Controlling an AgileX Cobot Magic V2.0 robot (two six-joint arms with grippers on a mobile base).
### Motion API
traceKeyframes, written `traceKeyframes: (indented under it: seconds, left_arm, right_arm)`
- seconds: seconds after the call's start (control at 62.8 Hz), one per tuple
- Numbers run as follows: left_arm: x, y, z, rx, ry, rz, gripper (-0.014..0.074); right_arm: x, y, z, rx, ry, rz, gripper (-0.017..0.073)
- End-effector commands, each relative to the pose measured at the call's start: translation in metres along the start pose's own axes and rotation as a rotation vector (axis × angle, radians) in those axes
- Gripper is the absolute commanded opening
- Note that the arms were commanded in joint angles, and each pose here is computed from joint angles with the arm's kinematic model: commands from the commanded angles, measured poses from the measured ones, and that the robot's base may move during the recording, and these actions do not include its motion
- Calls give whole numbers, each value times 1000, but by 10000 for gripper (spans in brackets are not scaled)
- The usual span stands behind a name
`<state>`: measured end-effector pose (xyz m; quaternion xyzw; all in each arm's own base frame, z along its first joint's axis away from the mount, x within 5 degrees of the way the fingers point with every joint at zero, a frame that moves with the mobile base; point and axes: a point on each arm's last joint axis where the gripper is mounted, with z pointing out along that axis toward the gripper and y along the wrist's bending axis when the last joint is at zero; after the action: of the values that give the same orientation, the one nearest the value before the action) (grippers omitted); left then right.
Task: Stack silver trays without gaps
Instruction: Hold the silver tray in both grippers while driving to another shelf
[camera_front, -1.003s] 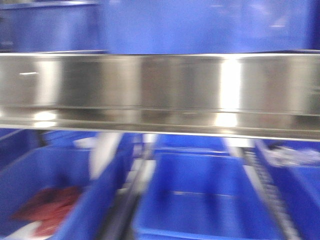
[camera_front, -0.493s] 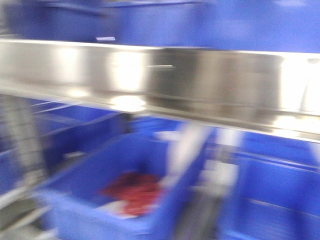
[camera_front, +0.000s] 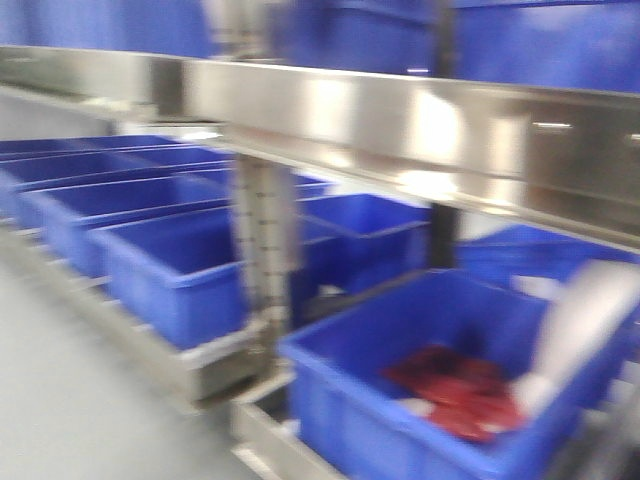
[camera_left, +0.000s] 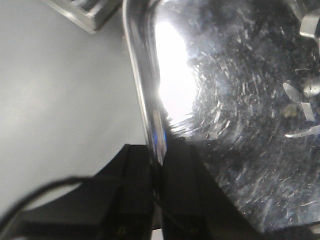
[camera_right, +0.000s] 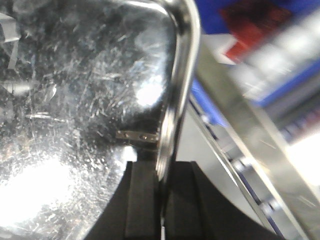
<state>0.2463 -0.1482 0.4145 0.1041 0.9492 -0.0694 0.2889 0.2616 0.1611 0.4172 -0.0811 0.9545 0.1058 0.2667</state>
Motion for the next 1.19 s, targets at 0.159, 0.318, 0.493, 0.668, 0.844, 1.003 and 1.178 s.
traceKeyframes:
  seconds: [0.159, 0.318, 0.493, 0.668, 0.844, 1.003, 1.178]
  left_arm:
    - [2, 8, -21, -42, -27, 39, -48]
    - [2, 8, -21, -42, -27, 39, -48]
    - [2, 8, -21, -42, -27, 39, -48]
    - [2, 8, -21, -42, -27, 39, -48]
    - [2, 8, -21, -42, -27, 39, -48]
    - [2, 8, -21, -42, -27, 39, -48]
    - [2, 8, -21, -42, -27, 39, -48]
  right_arm:
    - [-7, -3, -28, -6, -133, -29, 58]
    - [-7, -3, -28, -6, -133, -29, 58]
    - [-7, -3, -28, -6, -133, -29, 58]
    - [-7, -3, -28, -6, -133, -29, 58]
    - [-7, -3, -28, -6, -133, -29, 58]
    - [-7, -3, -28, -6, -133, -29, 58]
    - [-7, -3, -28, -6, -133, -29, 58]
